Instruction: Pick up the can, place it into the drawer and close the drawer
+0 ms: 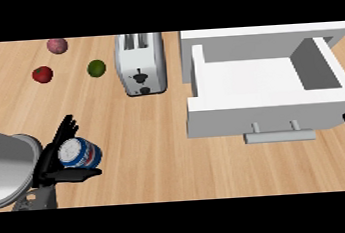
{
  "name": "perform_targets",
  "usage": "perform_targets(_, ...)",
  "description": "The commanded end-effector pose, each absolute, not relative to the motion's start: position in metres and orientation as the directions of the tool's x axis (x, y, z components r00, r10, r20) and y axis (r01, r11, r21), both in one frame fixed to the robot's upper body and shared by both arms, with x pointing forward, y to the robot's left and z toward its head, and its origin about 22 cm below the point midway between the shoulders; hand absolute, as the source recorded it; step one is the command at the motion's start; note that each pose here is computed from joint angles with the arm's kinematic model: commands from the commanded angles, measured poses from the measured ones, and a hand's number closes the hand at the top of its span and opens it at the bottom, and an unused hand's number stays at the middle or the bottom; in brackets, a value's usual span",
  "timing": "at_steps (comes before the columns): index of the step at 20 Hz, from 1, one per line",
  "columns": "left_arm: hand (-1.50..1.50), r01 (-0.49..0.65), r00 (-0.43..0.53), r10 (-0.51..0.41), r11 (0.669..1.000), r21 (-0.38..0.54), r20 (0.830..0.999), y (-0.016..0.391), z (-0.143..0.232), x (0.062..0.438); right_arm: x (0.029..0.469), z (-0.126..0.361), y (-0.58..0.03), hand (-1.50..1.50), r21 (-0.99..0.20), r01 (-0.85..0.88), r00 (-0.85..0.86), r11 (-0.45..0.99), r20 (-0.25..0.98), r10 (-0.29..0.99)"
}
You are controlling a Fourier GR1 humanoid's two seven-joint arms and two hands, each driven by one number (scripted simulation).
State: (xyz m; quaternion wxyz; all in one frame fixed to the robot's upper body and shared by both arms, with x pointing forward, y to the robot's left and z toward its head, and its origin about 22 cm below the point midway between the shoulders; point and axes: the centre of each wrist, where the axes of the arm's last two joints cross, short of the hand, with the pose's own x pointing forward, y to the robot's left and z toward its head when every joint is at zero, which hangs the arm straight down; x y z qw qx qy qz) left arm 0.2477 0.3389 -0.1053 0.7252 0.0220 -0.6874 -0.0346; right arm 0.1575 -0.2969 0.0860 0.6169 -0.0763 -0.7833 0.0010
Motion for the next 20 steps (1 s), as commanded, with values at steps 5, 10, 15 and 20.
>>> perform_targets(5,-1.5,0.077,0.041,-0.074,0.995,0.071,0.996,0.326,-0.103,0.247,0.141,0.082,-0.296,-1.5,-0.078,0.118,-0.225,0.99,0.969,0.103)
perform_targets(10,1.5,0.085,0.022,-0.049,0.995,0.047,0.999,0.3,-0.109,0.269,0.157,0.08,-0.295,-1.5,-0.09,0.115,-0.217,0.989,0.97,0.113)
perform_targets(15,1.5,0.13,-0.002,0.02,0.991,-0.02,1.0,0.295,-0.076,0.268,0.145,0.103,-0.304,-1.5,-0.067,0.128,-0.242,0.989,0.965,0.097)
perform_targets(20,1.5,0.145,-0.027,0.034,0.989,-0.029,0.999,0.301,-0.087,0.263,0.143,0.101,-0.302,-1.5,-0.098,0.125,-0.236,0.987,0.964,0.126)
